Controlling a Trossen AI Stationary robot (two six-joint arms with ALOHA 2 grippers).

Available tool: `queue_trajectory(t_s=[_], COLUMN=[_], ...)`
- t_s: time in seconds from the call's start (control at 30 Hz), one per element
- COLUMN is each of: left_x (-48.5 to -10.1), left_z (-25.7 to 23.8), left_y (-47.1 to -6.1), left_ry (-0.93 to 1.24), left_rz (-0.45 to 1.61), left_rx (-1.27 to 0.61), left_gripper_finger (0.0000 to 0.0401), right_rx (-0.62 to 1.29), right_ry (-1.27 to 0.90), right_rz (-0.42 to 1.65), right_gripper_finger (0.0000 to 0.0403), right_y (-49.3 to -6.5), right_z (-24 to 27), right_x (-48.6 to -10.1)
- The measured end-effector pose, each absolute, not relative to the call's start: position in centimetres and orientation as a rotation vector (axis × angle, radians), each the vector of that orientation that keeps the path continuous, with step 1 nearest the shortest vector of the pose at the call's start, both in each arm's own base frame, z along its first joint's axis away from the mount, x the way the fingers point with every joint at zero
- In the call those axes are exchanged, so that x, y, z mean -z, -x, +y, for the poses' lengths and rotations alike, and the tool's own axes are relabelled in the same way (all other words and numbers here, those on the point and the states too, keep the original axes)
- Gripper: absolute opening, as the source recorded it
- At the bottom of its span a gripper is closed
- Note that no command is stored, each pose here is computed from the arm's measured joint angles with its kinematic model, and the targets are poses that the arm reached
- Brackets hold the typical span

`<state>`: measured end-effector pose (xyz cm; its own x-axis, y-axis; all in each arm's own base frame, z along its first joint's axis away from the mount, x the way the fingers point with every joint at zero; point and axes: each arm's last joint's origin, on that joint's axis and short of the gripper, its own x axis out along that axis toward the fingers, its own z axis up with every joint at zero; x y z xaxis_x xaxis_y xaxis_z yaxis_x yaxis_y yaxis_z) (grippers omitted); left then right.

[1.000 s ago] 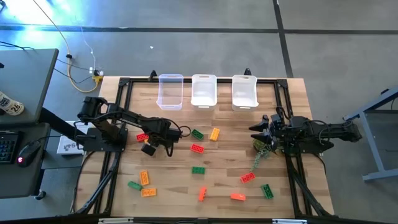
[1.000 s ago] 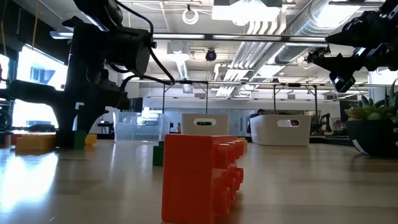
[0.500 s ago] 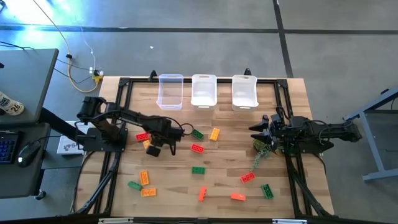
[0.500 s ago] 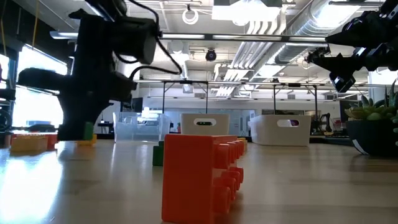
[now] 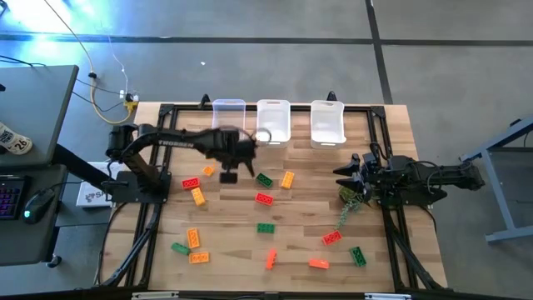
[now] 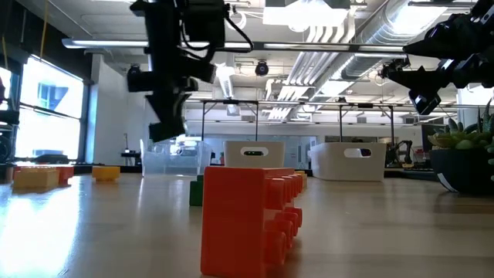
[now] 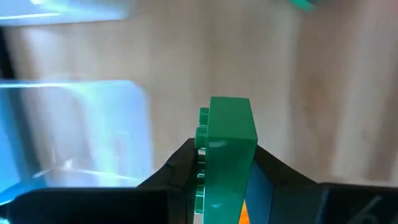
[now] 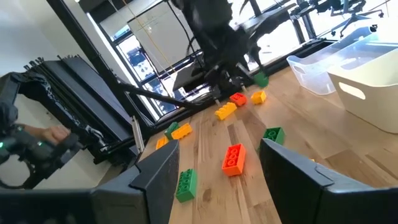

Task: Sort & place blocks by color
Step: Put the green game piece into the transparent bin

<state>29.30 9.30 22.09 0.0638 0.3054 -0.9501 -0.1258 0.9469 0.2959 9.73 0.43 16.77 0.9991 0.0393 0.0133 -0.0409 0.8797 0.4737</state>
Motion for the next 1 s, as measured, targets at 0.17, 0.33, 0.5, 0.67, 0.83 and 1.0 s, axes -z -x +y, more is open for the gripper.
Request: queue_trajectory(t_s=[0.17,0.33,0.5,0.67,0.83,1.0], left_x=[-23.6,-24.4,-24.0,-23.0,-21.6,-20.2], left_z=[13.3,17.0,19.4,21.3,22.4,23.3], left_y=[-28.7,-27.2,-25.7,-25.1,-25.1,-25.2], left_ry=[-0.061,0.099,0.254,0.355,0.401,0.416], left_rz=[1.411,1.360,1.337,1.318,1.340,1.355], left_rx=[-0.459,-0.572,-0.700,-0.746,-0.754,-0.763], left_gripper_finger=[0.0070,0.0070,0.0072,0.0072,0.0073,0.0074], right_rx=[-0.042,-0.042,-0.038,0.005,0.106,0.188], right_ry=[-0.497,-0.527,-0.727,-1.010,-1.076,-1.055], right_rz=[-0.003,-0.009,-0.018,-0.039,-0.120,-0.186], right_gripper_finger=[0.0210,0.0210,0.0210,0.0210,0.0210,0.0210], right_y=[-9.7,-9.7,-9.7,-9.7,-9.7,-9.6], right_z=[0.4,0.4,0.4,0.3,-0.1,-0.4], right_x=[-16.8,-16.8,-16.9,-16.9,-17.1,-17.2])
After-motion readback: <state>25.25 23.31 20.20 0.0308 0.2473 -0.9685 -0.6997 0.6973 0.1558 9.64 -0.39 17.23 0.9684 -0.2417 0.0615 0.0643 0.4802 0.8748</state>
